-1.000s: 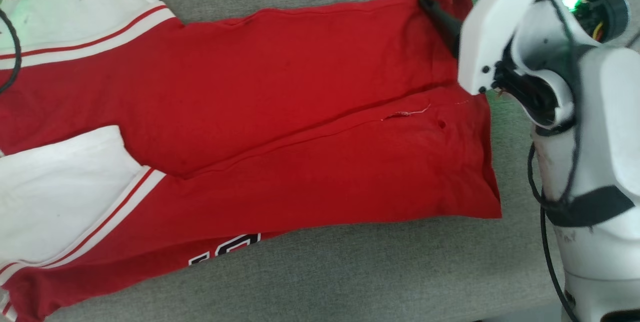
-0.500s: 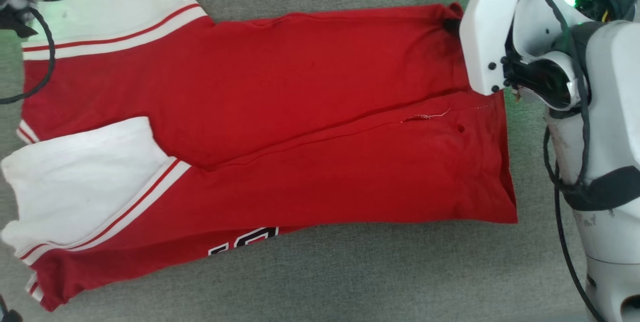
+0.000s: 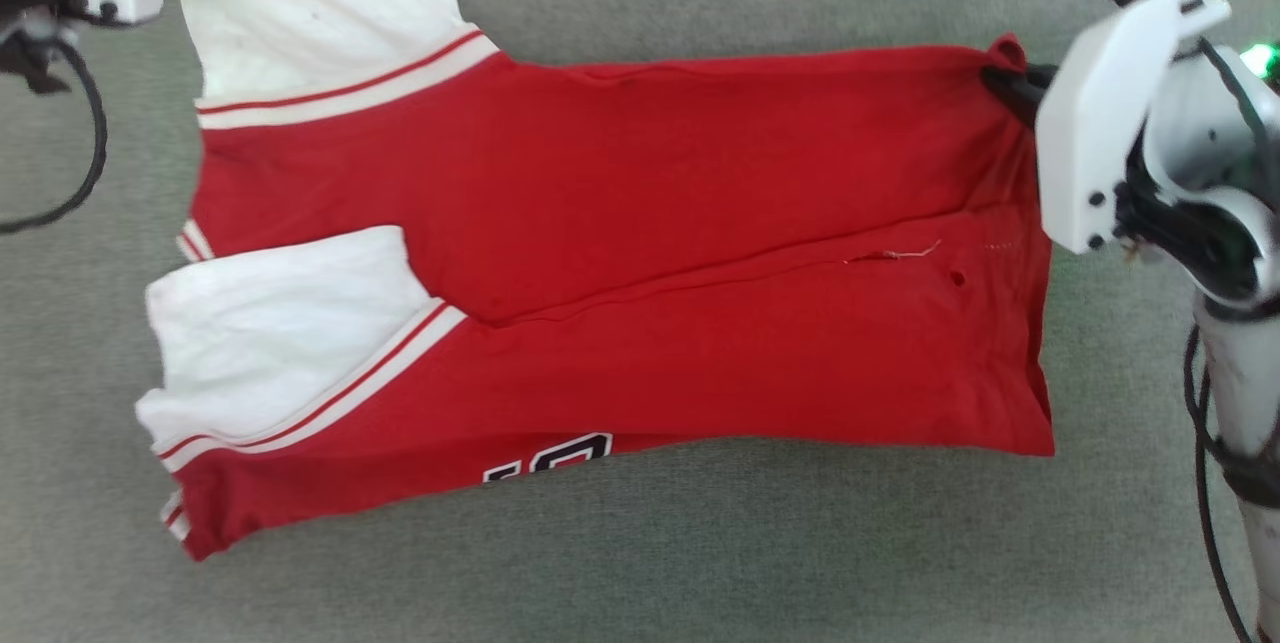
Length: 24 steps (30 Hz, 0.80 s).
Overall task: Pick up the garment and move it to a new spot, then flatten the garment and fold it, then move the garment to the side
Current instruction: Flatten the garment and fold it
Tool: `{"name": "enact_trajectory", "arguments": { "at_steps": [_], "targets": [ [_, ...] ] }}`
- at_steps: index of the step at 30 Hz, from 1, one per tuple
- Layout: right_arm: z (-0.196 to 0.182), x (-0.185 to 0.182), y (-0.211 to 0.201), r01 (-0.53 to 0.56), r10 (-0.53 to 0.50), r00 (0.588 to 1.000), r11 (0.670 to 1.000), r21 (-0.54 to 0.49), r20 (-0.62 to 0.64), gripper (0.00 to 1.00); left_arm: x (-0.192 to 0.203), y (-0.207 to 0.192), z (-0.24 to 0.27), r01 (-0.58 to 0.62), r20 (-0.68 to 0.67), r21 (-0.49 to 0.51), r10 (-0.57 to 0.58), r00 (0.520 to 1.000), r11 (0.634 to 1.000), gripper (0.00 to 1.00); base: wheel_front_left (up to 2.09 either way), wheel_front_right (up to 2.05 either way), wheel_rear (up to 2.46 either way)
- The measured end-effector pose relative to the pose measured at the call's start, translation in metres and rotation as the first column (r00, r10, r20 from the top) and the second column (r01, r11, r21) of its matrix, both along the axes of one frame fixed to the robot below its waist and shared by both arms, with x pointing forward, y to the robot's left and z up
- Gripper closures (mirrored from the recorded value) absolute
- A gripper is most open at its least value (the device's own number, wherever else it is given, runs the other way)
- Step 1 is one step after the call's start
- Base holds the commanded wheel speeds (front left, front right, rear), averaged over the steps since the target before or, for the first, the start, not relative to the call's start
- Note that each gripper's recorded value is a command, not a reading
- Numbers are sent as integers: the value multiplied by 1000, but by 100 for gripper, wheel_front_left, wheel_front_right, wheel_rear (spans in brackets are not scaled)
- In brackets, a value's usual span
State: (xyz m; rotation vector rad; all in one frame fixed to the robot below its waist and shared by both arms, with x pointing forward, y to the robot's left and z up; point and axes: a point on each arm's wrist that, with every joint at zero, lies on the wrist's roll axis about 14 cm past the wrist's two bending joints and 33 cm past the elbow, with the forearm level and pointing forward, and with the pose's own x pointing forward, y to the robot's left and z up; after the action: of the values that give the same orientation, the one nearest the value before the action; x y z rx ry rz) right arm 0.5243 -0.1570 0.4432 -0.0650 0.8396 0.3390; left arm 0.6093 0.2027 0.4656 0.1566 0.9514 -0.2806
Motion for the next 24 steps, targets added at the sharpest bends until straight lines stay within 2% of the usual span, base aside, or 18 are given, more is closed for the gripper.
{"name": "enact_trajectory", "arguments": {
  "at_steps": [6,12,19,24],
  "targets": [
    [29,-14,6,-32,30,996,999,20,80,100,-38,3,28,21,38,-3,-21,999,1000,100,0,0,0],
    [48,-39,10,-71,67,991,997,35,115,100,-98,6,36,19,30,31,-20,999,999,100,0,0,0],
    [41,-70,8,-66,62,996,996,62,69,100,-173,-2,25,6,-34,27,-5,999,1000,100,0,0,0],
    [22,-91,8,-30,32,999,994,105,-14,100,-216,-8,-3,-19,-142,-3,19,990,1000,100,0,0,0]
  ]
}}
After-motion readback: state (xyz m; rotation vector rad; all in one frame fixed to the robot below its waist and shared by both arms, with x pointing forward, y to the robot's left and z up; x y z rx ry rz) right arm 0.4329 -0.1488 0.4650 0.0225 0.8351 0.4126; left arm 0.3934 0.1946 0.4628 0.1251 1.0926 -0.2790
